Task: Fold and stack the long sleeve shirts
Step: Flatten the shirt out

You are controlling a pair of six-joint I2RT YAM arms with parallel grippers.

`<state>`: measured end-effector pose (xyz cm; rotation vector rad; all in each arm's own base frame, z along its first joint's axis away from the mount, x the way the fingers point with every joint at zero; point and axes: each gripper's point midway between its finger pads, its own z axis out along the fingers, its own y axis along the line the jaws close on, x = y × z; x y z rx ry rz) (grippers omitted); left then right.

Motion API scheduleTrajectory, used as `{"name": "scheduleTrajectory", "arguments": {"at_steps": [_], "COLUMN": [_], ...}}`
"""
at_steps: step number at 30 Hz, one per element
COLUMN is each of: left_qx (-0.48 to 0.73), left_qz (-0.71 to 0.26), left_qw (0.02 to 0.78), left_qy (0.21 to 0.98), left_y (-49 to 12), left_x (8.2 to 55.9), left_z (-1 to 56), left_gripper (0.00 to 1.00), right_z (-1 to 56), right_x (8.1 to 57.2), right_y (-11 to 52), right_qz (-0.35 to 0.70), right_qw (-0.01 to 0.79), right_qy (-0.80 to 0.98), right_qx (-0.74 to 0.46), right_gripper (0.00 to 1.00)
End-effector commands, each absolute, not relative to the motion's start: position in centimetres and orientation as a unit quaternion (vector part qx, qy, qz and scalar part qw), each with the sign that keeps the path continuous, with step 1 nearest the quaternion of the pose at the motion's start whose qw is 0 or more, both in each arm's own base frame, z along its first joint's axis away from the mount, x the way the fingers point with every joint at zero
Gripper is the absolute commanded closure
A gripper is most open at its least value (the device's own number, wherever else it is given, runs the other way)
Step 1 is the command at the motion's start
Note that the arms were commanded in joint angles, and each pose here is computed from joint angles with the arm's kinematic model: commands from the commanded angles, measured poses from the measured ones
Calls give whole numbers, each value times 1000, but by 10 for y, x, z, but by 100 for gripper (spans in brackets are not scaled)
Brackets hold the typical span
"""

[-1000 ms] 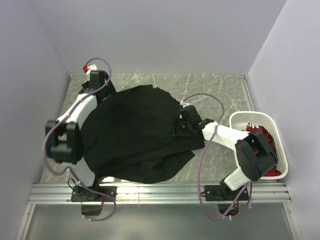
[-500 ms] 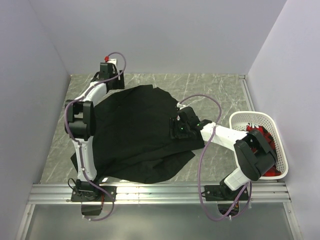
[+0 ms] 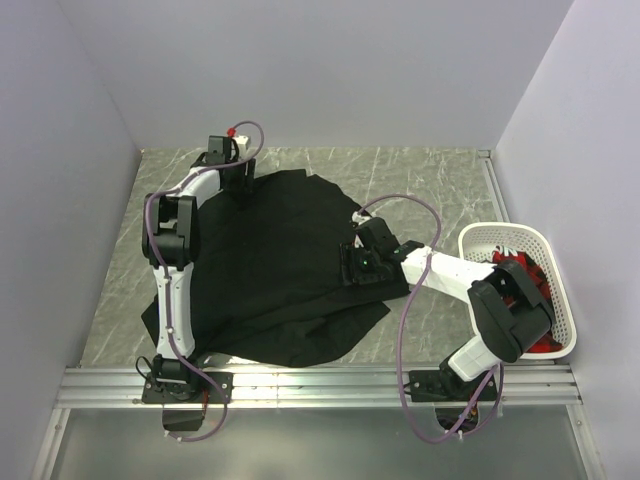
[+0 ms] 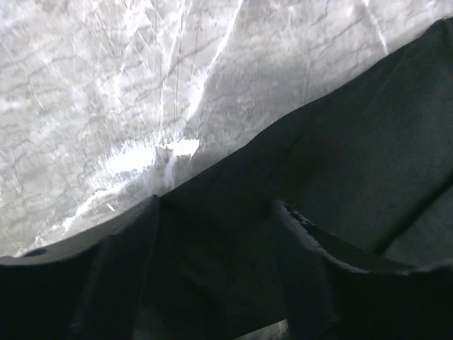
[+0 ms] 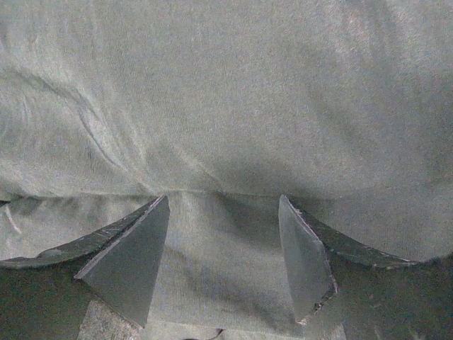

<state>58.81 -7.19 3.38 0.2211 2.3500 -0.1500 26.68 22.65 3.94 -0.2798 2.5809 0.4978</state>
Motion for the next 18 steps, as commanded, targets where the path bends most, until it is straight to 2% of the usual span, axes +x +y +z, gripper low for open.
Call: {"name": "scheduleTrajectory", "arguments": {"at_steps": [1,2,3,4,5,8,9,10,13,17,18], "left_qx": [101,102,102,98,97,88,84,80,56,-45,-97], "left_qz": [-51,-50,-48,-43,-41,-27,-24,-14,17,156,220], "left_qw": [373,368,366,366,369,382,386,392,426,500,523], "left_qy": [921,923,924,924,923,920,918,916,903,851,818], "left_y": [-70,-72,-71,-68,-68,-63,-61,-58,-46,8,33], "left_x": [590,587,586,586,585,589,590,593,603,612,609], "left_z": [30,25,23,22,22,30,34,40,69,154,179], "left_gripper": [34,39,51,58,70,86,96,99,100,100,100], "right_z": [44,43,43,43,41,38,37,35,31,30,29], "right_x": [266,266,266,265,265,264,264,263,261,261,260], "right_y": [234,234,235,235,236,235,236,235,234,233,233], "right_qz": [191,192,193,192,192,191,190,188,184,183,182], "right_qw": [244,241,240,239,236,230,229,225,219,217,216], "right_qy": [943,944,943,944,944,946,947,948,951,952,952], "right_qx": [-120,-120,-122,-122,-124,-122,-122,-121,-118,-115,-115], "right_gripper": [29,29,29,29,29,29,29,29,29,29,29]}}
